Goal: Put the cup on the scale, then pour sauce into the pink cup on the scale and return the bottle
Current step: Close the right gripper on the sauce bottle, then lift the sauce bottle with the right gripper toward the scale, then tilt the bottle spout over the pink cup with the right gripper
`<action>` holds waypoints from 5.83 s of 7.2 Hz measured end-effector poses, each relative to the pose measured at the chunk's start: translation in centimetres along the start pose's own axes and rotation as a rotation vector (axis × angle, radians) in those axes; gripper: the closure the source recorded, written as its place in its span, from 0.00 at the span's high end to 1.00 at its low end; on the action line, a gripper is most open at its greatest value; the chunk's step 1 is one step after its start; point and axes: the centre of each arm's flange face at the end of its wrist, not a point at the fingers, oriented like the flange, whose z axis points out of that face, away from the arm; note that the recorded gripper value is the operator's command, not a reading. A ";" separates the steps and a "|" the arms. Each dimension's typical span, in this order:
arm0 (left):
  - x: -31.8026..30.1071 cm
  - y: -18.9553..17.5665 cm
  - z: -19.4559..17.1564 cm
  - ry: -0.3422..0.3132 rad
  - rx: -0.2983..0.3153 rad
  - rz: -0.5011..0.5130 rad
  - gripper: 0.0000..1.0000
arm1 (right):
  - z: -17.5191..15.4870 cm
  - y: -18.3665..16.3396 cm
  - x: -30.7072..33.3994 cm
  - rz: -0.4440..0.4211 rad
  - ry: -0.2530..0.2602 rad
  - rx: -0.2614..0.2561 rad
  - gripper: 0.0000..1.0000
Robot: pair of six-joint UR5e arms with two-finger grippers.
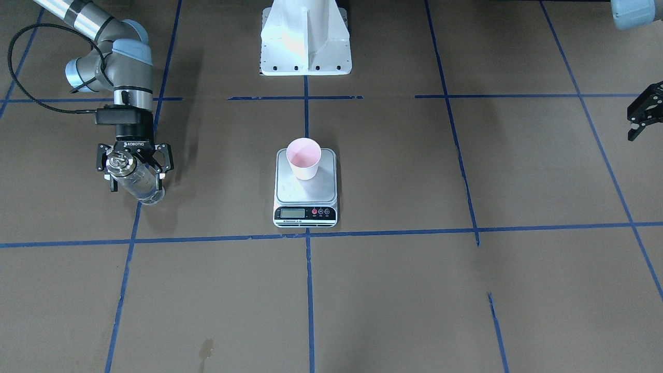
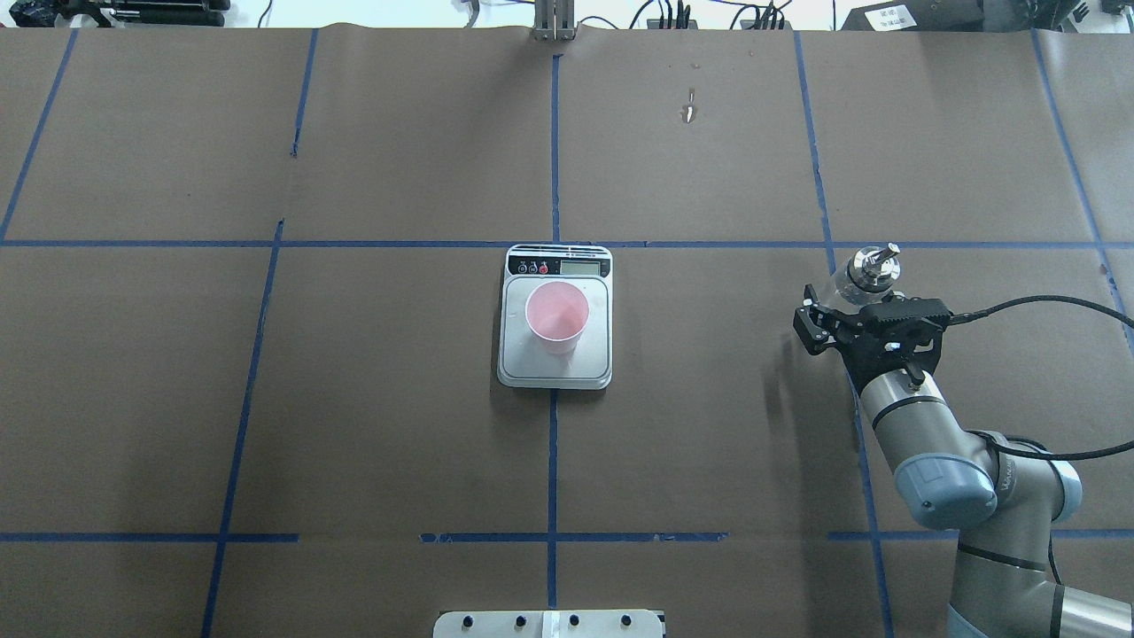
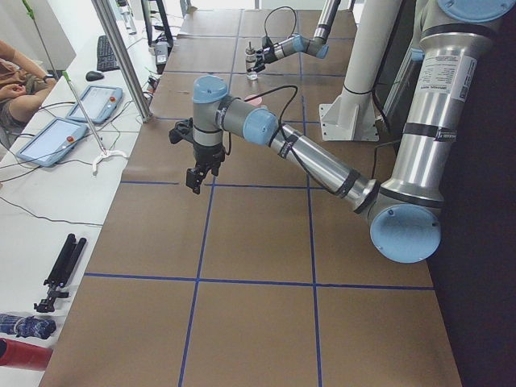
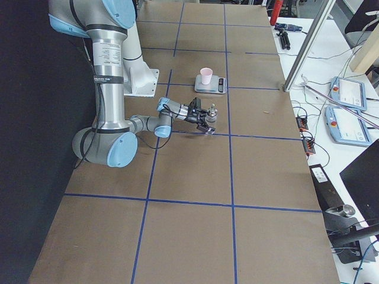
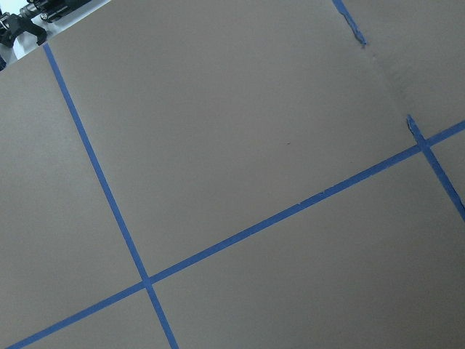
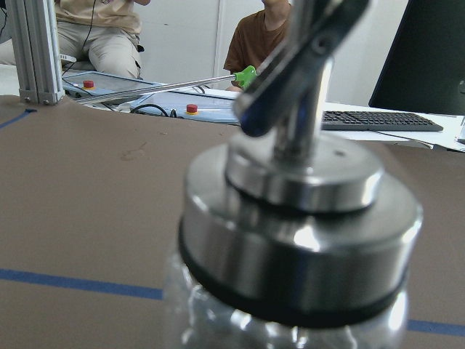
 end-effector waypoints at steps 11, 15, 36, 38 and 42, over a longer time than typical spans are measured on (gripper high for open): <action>0.2 0.6 -0.4 -0.002 0.007 0.005 1.00 | 0.2 -8.5 0.1 -0.125 -0.151 0.039 0.00; 0.2 0.6 -0.3 0.000 0.005 0.006 1.00 | 0.4 -12.7 -0.4 -0.239 -0.167 0.051 0.00; -5.6 1.3 4.6 -0.015 -0.029 -0.042 1.00 | -3.2 -8.4 -20.0 -1.112 0.250 0.226 0.00; -5.8 1.4 4.7 -0.016 -0.031 -0.046 1.00 | -3.6 -6.6 -20.4 -1.144 0.283 0.244 0.00; -6.1 1.5 4.8 -0.017 -0.034 -0.051 1.00 | -3.2 -5.4 -21.4 -1.223 0.332 0.252 0.00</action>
